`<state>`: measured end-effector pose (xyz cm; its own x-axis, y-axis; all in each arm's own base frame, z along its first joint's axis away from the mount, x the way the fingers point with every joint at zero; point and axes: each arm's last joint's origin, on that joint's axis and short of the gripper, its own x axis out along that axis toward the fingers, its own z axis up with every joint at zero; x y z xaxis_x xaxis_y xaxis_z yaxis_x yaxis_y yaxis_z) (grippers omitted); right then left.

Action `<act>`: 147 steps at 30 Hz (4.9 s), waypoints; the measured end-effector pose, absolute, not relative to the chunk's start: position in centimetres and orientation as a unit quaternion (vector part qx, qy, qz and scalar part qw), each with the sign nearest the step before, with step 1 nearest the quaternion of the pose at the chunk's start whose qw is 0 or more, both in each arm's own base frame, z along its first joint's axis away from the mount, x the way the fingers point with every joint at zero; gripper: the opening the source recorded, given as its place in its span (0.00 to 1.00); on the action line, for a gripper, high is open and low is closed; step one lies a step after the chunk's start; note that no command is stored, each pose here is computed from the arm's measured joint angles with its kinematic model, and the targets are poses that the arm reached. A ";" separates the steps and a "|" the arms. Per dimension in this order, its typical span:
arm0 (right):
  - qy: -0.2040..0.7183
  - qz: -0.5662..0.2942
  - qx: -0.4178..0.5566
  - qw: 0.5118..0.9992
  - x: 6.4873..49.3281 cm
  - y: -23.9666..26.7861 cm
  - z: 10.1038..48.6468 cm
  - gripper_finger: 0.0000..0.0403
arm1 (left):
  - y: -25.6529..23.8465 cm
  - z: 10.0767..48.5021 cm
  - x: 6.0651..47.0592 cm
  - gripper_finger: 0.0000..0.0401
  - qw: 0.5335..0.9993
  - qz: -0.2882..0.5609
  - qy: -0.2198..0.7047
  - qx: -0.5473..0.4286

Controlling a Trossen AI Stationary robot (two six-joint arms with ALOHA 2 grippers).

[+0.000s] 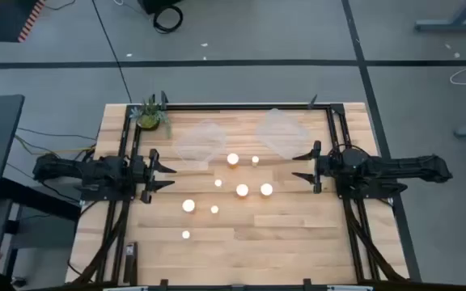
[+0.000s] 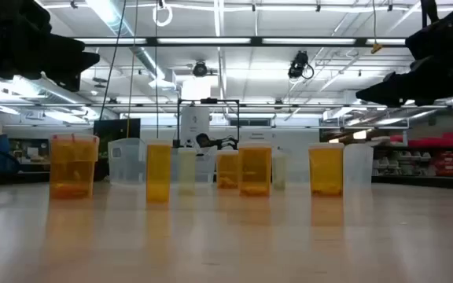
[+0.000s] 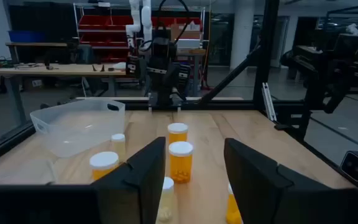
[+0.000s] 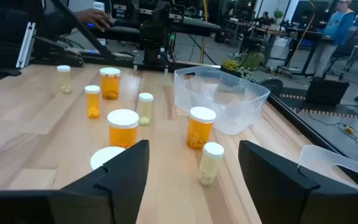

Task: Pick and place medicine bottles into bin by pill shape (circle, oval)

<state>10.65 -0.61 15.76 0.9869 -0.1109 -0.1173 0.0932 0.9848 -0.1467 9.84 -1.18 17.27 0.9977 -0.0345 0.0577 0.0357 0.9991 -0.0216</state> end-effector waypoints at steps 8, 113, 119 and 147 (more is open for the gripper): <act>0.063 -0.051 -0.071 0.994 10.6 -0.6 15.8 0.63 | -1.2 17.3 9.8 0.43 0.999 -0.017 -0.029 -0.011; 0.063 -0.051 -0.071 0.994 10.6 -0.6 15.8 0.63 | -1.1 17.5 11.1 0.43 0.998 0.034 -0.030 -0.034; 0.063 -0.051 -0.071 0.994 10.6 -0.6 15.8 0.63 | -1.1 17.0 11.5 0.43 0.998 0.040 -0.004 -0.048; 0.063 -0.051 -0.071 0.994 10.7 -0.6 15.7 0.63 | -0.7 16.8 11.6 0.43 0.993 0.119 0.008 0.015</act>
